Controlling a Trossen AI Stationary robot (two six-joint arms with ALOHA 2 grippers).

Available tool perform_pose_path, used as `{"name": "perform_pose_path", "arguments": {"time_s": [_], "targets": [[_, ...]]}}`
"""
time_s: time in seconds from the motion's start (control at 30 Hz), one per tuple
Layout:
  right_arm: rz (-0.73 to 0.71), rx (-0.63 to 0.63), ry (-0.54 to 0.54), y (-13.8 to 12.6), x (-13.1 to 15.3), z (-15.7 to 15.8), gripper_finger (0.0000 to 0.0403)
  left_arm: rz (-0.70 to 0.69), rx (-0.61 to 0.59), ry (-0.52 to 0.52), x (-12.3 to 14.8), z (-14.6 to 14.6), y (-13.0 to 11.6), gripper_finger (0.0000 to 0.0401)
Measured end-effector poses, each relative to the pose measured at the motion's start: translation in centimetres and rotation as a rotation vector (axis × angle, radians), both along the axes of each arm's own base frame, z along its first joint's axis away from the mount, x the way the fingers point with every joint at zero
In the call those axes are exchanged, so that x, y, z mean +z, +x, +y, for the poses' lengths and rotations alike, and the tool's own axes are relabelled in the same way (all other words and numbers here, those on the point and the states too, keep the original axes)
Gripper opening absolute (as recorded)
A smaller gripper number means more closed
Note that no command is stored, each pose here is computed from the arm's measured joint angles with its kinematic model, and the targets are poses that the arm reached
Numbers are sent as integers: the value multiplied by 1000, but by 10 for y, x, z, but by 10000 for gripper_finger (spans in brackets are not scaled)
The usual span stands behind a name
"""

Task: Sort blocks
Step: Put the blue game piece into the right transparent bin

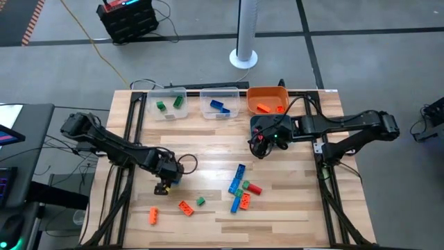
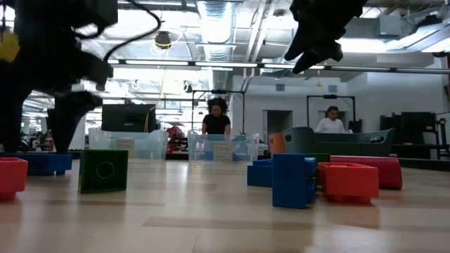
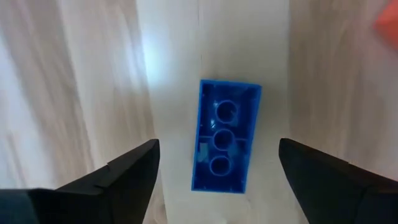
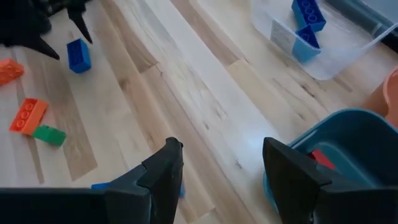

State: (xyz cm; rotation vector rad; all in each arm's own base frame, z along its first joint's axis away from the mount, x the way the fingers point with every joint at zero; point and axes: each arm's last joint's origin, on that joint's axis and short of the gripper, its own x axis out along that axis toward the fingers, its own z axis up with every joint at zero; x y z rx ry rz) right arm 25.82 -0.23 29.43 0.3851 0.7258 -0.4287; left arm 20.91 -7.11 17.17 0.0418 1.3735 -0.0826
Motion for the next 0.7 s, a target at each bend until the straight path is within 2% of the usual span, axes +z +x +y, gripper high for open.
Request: {"name": "perform_pose_path", "arguments": {"time_s": [0.27, 0.43, 0.63, 0.7], "targets": [[14, -12, 10, -1, -1, 2, 226, 90, -21, 41, -23, -2, 8, 292], [17, -11, 10, -2, -1, 2, 226, 85, -16, 40, -22, -2, 7, 233], [19, -10, 5, -2, -1, 0, 226, 101, 8, 42, -20, 2, 9, 133], [18, -15, 5, -2, -1, -1, 226, 101, 32, 41, -15, 9, 13, 127]]}}
